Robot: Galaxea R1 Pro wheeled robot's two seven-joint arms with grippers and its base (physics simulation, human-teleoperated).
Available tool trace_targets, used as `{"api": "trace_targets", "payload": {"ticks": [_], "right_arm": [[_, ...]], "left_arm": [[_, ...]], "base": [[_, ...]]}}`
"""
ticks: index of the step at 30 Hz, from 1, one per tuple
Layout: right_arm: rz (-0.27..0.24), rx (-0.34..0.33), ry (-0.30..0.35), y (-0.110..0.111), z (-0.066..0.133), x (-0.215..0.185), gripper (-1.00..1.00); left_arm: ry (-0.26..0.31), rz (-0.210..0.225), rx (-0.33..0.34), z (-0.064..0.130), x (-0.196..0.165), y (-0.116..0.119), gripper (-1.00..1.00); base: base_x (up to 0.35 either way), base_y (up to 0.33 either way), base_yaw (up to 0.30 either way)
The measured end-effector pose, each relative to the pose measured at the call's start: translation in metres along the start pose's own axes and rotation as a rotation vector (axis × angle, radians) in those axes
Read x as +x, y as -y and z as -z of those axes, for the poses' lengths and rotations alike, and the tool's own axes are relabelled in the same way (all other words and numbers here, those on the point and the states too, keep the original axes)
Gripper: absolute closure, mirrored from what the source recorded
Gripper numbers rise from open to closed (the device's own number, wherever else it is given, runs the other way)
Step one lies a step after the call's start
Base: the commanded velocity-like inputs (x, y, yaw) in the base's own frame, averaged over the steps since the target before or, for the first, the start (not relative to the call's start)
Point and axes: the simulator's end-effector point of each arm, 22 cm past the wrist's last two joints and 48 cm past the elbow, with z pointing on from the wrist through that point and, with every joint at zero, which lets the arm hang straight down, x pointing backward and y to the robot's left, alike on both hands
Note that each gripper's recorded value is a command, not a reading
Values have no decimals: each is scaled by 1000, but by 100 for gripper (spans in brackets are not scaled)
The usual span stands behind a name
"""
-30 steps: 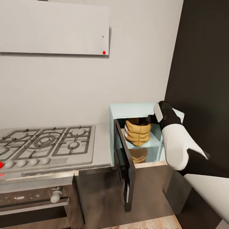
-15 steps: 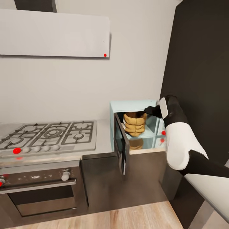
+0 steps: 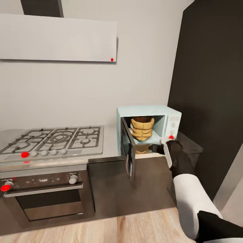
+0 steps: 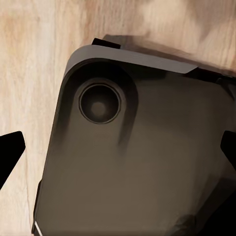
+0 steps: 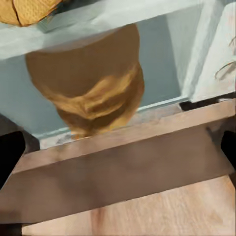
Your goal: In the kitchen, take the popcorn bag from the countertop, put it into the microwave, and heat it until the popcorn is cooked so the cooked popcorn ends up inside the bag.
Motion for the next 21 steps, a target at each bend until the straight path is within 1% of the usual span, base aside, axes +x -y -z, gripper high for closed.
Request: {"api": "trace_targets", "payload": {"ticks": [3, 6, 7, 9, 11, 12, 13, 15, 16, 21], "right_arm": [[31, -97, 50, -22, 0, 4, -100], [40, -111, 94, -21, -5, 15, -100], [43, -114, 119, -20, -7, 17, -100], [44, -121, 133, -22, -7, 18, -100], [49, -153, 154, -29, -6, 14, -100], [55, -176, 179, -33, -4, 9, -100], [65, -199, 222, -38, -2, 2, -100], [86, -221, 320, -42, 4, -12, -100], [94, -225, 357, -43, 6, -17, -100], [110, -226, 463, -44, 17, -37, -100]], "left_arm": [[0, 0, 0, 0, 0, 0, -100], [0, -1, 0, 0, 0, 0, -100], [0, -1, 0, 0, 0, 0, -100], [0, -2, 0, 0, 0, 0, -100], [0, -1, 0, 0, 0, 0, -100], [0, -1, 0, 0, 0, 0, -100], [0, -1, 0, 0, 0, 0, -100], [0, -1, 1, 0, 0, 0, -100], [0, -1, 1, 0, 0, 0, -100], [0, -2, 1, 0, 0, 0, -100]], "base": [[0, 0, 0], [0, 0, 0], [0, 0, 0], [0, 0, 0], [0, 0, 0], [0, 0, 0], [0, 0, 0], [0, 0, 0], [0, 0, 0], [0, 0, 0]]}}
